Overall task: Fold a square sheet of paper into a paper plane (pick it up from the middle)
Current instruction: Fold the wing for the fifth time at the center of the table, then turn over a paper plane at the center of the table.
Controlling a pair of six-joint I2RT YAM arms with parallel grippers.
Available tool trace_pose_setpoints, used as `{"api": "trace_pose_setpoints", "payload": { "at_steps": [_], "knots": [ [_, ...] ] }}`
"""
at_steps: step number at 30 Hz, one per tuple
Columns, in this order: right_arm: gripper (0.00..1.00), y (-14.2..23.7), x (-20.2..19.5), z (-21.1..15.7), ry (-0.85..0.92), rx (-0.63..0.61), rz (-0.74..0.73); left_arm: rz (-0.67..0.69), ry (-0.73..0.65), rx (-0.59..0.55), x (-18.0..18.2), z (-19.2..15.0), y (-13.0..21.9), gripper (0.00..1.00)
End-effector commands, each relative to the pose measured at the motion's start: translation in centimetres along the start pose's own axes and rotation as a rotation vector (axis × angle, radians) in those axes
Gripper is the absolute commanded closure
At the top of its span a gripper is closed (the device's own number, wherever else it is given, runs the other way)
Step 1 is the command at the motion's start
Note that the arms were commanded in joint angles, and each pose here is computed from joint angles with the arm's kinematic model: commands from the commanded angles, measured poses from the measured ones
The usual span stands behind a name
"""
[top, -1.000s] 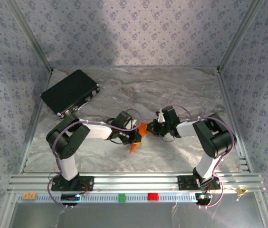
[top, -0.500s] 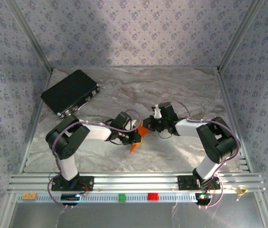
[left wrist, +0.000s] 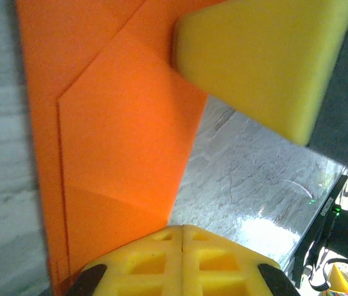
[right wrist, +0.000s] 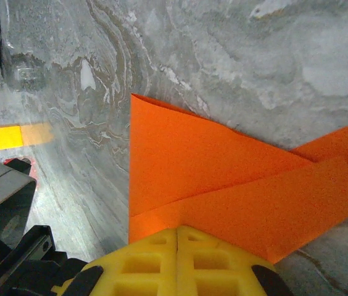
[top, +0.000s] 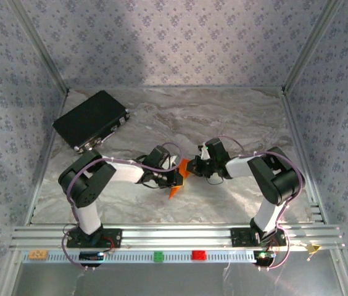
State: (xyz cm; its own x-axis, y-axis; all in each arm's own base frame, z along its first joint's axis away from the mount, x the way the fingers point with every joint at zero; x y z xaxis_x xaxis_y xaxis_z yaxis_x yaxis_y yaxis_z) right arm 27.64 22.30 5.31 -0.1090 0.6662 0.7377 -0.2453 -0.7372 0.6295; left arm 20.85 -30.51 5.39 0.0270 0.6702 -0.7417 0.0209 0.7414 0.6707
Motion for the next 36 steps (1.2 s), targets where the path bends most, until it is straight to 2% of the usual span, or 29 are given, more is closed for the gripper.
{"api": "trace_pose_setpoints", "payload": {
  "at_steps": [1, 12, 17, 22, 27, 31, 36],
  "knots": [
    [1.0, 0.0, -3.0, -0.5, -0.055, -0.005, -0.097, 0.06, 0.026, 0.047, 1.5, -1.9, 0.5, 1.0],
    [1.0, 0.2, -3.1, -0.2, -0.05, -0.004, -0.092, 0.138, 0.015, 0.091, 3.7, -5.0, 2.8, 1.0],
    [1.0, 0.2, -2.7, 0.1, -0.035, -0.001, -0.072, 0.134, 0.0, 0.053, 3.2, -5.4, 4.2, 1.0],
    [0.99, 0.2, -1.5, 0.6, -0.006, 0.007, -0.022, 0.126, -0.045, -0.053, 1.5, -4.3, 6.2, 1.0],
    [0.95, 1.5, 0.4, 1.3, 0.032, -0.025, 0.007, 0.124, -0.019, -0.119, 1.0, -2.2, 7.1, 1.0],
    [0.89, 3.0, 0.8, 1.1, 0.047, -0.055, -0.036, 0.106, -0.007, -0.129, 0.6, -0.5, 7.0, 0.99],
    [0.87, 4.3, 0.7, -0.1, 0.038, -0.07, -0.055, 0.093, -0.003, -0.116, 0.4, 1.3, 6.2, 0.96]
  ]
}}
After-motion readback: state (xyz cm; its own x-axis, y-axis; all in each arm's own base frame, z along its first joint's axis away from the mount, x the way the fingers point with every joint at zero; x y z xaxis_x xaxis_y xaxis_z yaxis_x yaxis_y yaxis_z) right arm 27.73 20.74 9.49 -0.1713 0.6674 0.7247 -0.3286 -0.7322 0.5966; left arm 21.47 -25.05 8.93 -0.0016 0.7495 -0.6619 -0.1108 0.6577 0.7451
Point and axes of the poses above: each hand's point on the last joint's axis, 136 mm out from that joint toward the fingers, its own y axis back along the fingers, its own x axis along the line the jaws close on, z = x × y, the point moved 5 cm from there along y, back along the fingers, and after that the axes turned 6 degrees about y, right-handed, at the moved point
